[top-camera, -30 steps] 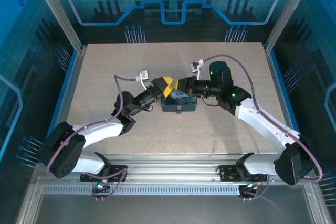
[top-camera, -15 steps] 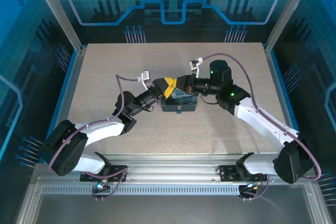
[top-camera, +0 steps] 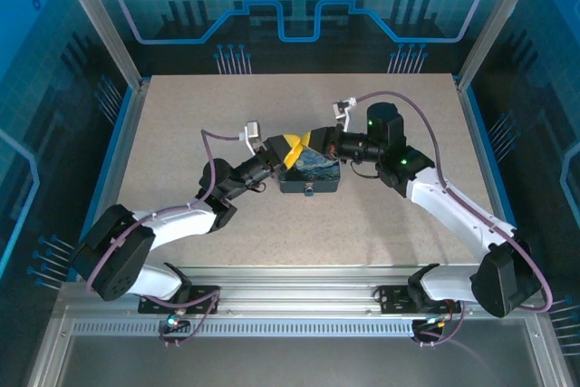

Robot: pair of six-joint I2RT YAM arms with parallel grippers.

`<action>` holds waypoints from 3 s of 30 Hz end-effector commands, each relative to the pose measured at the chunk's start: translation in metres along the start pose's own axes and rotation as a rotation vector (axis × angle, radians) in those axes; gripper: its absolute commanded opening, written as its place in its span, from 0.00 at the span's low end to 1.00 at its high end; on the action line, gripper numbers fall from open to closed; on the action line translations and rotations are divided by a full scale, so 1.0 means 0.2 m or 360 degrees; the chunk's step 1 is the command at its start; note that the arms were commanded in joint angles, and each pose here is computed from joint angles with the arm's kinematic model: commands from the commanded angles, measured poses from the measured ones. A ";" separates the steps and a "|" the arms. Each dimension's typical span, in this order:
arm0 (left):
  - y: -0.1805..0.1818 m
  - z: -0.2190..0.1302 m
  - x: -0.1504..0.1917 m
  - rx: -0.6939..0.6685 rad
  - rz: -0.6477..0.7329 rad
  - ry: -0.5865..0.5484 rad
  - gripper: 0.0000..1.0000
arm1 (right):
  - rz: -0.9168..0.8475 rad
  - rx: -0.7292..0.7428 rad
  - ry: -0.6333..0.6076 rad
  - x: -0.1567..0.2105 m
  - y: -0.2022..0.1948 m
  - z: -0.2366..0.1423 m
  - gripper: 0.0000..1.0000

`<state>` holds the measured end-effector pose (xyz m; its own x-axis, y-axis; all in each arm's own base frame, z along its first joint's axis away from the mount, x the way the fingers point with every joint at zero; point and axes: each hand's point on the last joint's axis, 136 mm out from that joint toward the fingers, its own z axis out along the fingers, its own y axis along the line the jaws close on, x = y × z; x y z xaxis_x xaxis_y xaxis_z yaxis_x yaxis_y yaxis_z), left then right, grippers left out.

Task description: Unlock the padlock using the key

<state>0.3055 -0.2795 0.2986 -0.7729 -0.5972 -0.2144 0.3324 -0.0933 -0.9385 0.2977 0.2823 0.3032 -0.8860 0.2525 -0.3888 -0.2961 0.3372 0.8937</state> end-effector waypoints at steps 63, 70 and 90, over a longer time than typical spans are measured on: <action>-0.03 -0.02 -0.01 0.0068 -0.0029 0.0044 0.32 | -0.0005 0.0009 -0.0132 -0.03 -0.06 -0.16 0.00; -0.05 0.01 0.02 0.0119 -0.0005 0.0077 0.68 | 0.0006 -0.0051 -0.0096 -0.02 -0.01 -0.14 0.00; -0.11 0.01 0.05 0.0203 0.0014 0.0101 0.66 | 0.0000 -0.0109 -0.0061 -0.01 0.04 -0.05 0.00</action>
<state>0.3062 -0.2918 0.2867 -0.8214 -0.5401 -0.1834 0.2909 -0.1201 -0.9492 0.2919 0.2774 0.2898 -0.8979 0.2675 -0.3495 -0.2671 0.3000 0.9158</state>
